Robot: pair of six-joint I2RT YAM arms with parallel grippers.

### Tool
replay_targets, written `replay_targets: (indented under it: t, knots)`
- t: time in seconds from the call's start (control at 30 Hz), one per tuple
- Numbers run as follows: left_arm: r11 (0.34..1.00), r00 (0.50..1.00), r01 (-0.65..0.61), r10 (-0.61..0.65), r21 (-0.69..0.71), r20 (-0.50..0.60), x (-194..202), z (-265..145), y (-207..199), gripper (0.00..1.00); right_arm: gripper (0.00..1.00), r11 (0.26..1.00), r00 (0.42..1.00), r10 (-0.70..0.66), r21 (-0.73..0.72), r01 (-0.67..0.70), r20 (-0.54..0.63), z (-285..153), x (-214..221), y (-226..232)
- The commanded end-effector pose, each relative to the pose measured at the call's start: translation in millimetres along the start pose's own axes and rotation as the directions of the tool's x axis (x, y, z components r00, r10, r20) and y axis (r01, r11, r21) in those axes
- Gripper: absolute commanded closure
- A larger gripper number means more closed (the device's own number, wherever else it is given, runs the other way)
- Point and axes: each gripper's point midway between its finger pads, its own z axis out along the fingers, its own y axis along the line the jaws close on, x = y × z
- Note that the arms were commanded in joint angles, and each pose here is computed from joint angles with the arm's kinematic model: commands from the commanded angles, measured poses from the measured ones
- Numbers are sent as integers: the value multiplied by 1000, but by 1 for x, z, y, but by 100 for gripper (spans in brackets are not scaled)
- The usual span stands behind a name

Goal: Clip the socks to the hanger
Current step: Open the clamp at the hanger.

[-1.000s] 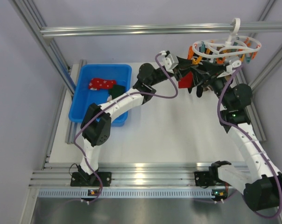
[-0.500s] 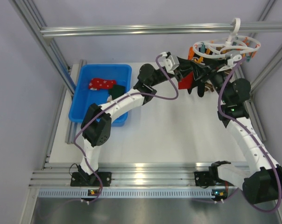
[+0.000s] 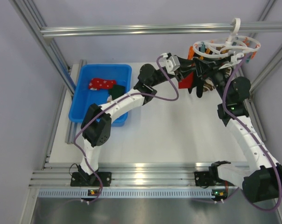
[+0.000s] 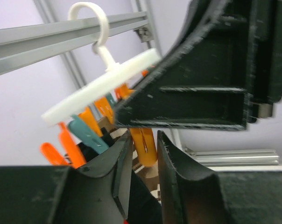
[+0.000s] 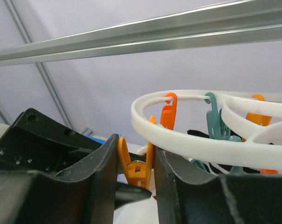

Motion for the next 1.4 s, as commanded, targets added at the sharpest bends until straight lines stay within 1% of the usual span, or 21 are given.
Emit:
replay_targets:
  t: [0.0,0.03,0.07,0.13,0.17,0.2,0.23,0.27,0.3,0.33,0.37,0.4,0.43,0.47,0.53,0.6,0.73,0.87,0.93,1.17,1.37]
  knots:
    - [987,998,-39,29,159,64,-44,4,-40,68,84,1000,991,-3,8,2,136,8,-53,4]
    - [987,998,-39,29,158,61,-45,3,-39,64,86,1000,991,7,9,-8,132,7,-53,3]
    - [986,998,-31,24,162,50,-44,1,-41,57,88,1000,991,18,13,-20,129,7,-52,3]
    - [986,999,-22,17,166,32,-48,-4,-44,52,94,998,992,49,25,-52,114,6,-49,0]
    - [986,999,-27,21,166,35,-61,-8,-44,48,96,998,992,59,29,-62,111,6,-50,-2]
    - [986,1000,10,-9,169,-8,-54,-15,-47,47,99,997,991,68,34,-72,112,6,-50,-3]
    - [985,999,31,-28,169,-25,-54,-19,-49,45,100,995,991,84,40,-88,104,6,-49,-5]
    - [985,999,38,-35,168,-23,-68,-25,-49,44,100,995,990,91,39,-95,104,6,-50,-5]
    - [983,994,84,-73,161,-77,-57,-37,-50,42,100,994,990,99,44,-103,100,5,-50,-6]
    - [981,989,123,-108,152,-98,-58,-43,-50,40,100,991,989,116,50,-121,94,6,-49,-7]
    - [983,989,124,-111,132,-100,-73,-49,-49,38,100,990,988,127,47,-132,90,5,-49,-7]
    - [982,980,158,-143,101,-135,-65,-61,-45,36,100,989,987,138,48,-142,88,5,-49,-7]
    - [980,971,184,-170,73,-170,-61,-70,-43,36,100,984,983,163,55,-167,80,5,-48,-8]
    - [981,969,184,-172,56,-177,-71,-77,-41,35,100,982,981,176,56,-181,77,5,-47,-8]
    - [980,956,198,-195,-9,-218,-64,-91,-32,35,100,973,973,219,58,-224,74,4,-47,-9]
    - [979,957,198,-201,-36,-208,-71,-93,-28,35,100,961,961,269,53,-272,68,4,-45,-8]
    - [968,958,235,-246,-84,-147,-80,-74,-13,39,100,936,936,348,43,-350,58,8,-40,-6]
    - [960,960,246,-261,-135,-104,-72,-41,3,42,100,923,923,380,43,-383,61,10,-41,-5]
    - [961,959,244,-259,-133,-115,-59,-33,2,43,100,921,921,384,39,-387,62,11,-44,-4]
    - [967,961,224,-240,-122,-140,-44,-16,-4,46,100,924,924,378,27,-380,59,12,-47,-2]
    - [964,961,229,-246,-134,-124,-43,-8,-1,46,100,915,915,400,40,-402,55,13,-42,-4]
